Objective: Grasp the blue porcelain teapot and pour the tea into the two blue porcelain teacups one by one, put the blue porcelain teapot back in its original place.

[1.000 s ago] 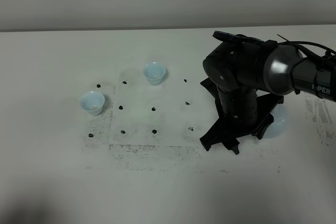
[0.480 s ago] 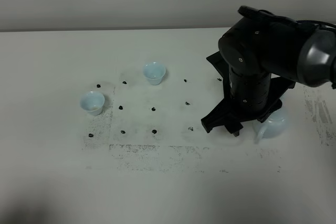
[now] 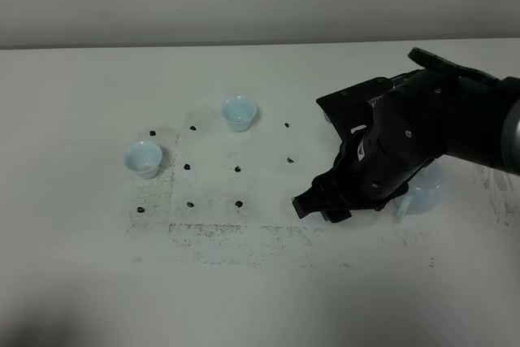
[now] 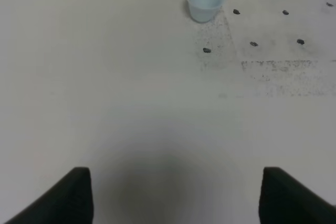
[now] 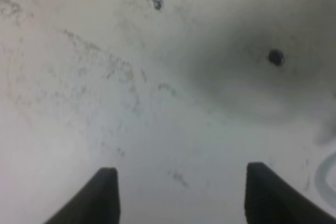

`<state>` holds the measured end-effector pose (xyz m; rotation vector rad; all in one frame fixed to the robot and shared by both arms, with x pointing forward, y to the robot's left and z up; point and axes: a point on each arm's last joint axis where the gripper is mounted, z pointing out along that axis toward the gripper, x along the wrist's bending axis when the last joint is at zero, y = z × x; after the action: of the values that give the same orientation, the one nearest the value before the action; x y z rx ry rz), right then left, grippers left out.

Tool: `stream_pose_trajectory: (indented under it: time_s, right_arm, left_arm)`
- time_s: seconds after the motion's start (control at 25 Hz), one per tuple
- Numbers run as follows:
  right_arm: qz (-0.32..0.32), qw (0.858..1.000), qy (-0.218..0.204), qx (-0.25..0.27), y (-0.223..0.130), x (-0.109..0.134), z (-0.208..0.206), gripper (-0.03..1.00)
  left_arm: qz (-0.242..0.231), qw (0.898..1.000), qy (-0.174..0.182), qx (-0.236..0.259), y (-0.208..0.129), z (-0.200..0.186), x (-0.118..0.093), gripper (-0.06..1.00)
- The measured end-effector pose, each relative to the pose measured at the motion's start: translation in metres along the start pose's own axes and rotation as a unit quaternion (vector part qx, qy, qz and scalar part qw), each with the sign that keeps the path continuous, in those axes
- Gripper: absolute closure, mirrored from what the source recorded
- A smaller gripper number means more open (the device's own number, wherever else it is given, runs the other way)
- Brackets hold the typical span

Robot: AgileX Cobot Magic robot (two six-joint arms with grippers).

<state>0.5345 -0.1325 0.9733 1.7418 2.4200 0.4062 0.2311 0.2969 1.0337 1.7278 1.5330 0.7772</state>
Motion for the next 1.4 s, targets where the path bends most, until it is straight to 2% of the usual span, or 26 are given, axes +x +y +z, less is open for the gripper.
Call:
stream_pose_trajectory:
  time_s: [0.16, 0.4, 1.4]
  right_arm:
    - [0.017, 1.000, -0.002, -0.017, -0.003, -0.009, 0.008, 0.43]
    - [0.028, 0.999, -0.033, -0.016, -0.005, -0.017, 0.009, 0.43]
    - [0.057, 0.994, -0.070, 0.060, -0.018, -0.030, 0.008, 0.43]
  left_arm:
    - [0.000, 1.000, 0.000, 0.000, 0.000, 0.000, 0.000, 0.28]
    - [0.000, 1.000, 0.000, 0.000, 0.000, 0.000, 0.000, 0.28]
    - [-0.001, 1.000, 0.000, 0.000, 0.000, 0.000, 0.000, 0.28]
